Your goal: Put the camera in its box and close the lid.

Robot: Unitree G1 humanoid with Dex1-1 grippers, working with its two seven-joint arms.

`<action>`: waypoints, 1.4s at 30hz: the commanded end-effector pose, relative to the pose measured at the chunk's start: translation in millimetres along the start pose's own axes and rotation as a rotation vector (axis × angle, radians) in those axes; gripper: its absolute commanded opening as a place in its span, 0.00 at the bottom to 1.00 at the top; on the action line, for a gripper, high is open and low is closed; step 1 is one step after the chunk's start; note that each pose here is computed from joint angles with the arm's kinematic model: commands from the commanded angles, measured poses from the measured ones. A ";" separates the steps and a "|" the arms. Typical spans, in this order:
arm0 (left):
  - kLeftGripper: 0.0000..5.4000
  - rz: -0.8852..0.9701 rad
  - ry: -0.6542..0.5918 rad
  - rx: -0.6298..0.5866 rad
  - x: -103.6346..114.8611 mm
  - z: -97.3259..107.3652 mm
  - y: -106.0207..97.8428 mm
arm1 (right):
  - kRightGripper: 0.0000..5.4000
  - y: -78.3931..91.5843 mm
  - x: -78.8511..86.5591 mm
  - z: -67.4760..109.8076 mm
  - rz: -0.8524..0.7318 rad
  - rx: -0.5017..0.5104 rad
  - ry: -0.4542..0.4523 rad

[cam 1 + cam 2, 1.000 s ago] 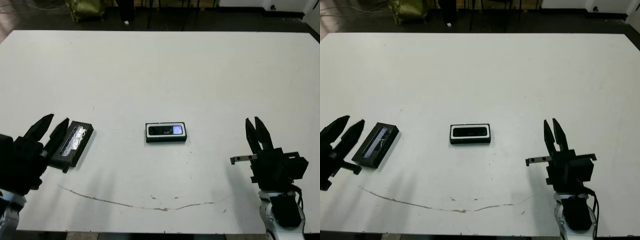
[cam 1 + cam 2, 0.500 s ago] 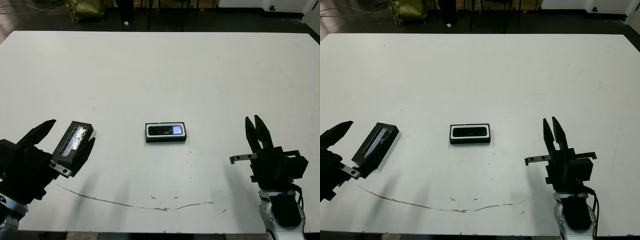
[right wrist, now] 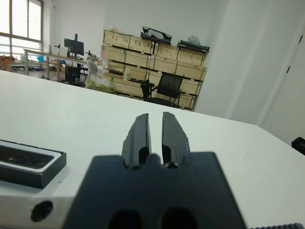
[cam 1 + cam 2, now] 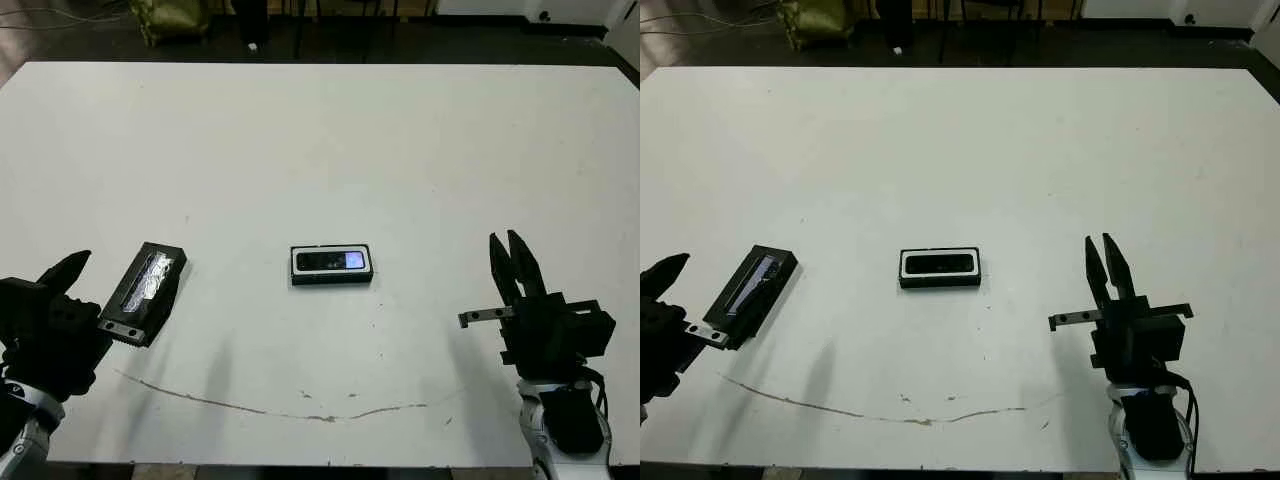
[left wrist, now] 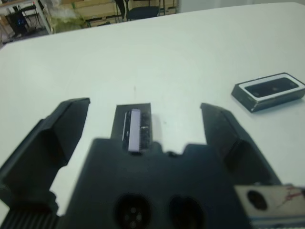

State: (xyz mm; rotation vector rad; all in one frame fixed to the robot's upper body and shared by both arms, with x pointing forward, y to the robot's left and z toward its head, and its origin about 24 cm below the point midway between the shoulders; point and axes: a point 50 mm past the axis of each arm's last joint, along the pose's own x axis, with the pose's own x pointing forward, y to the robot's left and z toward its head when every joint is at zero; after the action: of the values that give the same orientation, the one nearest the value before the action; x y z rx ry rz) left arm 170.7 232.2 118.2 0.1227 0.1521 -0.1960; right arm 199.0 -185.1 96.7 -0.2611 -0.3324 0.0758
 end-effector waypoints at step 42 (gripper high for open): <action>1.00 -0.029 0.287 -0.035 9.9 -33.3 20.1 | 0.00 -0.9 -5.0 -6.0 0.013 0.003 0.047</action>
State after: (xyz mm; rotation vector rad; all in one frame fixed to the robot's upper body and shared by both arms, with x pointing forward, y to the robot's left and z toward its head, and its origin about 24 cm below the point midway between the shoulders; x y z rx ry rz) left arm 182.6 252.3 92.9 0.1178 0.4057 -0.1996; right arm 197.4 -185.6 94.9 -0.2630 -0.3132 0.0783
